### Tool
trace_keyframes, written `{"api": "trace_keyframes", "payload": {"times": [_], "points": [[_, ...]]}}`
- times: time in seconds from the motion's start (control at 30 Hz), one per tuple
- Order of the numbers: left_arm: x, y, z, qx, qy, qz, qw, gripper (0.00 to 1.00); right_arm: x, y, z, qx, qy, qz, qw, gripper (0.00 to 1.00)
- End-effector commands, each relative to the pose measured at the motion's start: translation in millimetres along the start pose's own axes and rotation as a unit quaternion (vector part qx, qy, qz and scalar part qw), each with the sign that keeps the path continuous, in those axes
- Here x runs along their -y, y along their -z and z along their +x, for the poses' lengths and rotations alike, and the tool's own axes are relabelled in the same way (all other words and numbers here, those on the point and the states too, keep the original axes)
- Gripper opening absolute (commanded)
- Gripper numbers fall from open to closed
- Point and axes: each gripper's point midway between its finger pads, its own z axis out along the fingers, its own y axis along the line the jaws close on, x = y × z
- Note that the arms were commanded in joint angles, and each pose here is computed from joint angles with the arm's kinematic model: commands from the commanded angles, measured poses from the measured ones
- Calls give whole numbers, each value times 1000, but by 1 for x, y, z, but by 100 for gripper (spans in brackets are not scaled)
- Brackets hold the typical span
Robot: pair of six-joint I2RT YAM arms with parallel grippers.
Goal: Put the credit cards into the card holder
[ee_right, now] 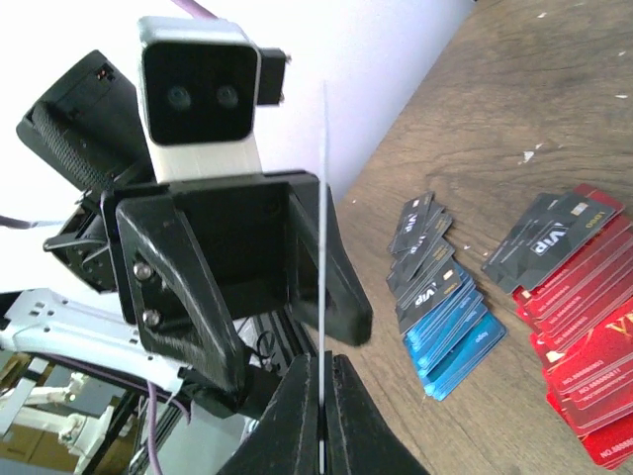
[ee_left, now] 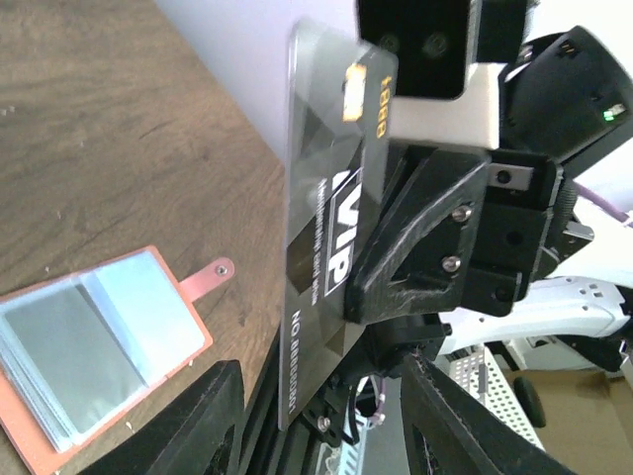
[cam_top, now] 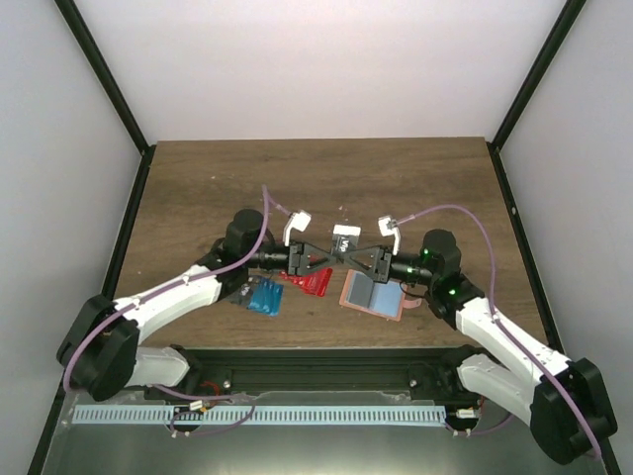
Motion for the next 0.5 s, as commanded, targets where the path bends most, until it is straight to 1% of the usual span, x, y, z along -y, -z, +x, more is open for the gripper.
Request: {"api": "trace_keyframes", "payload": {"times": [0.0,0.2,0.47], "points": [[19,10,-14,20,-72,1,997,45,-16,7,11,-17,24,-38,999,1],[35,12,-17,28,-85,36,995,32,-33,11,21,-38,28,-89,995,1],[38,10,-16,27,-84,51,995,12,-39,11,22,-46,32,-109,992,1]]}}
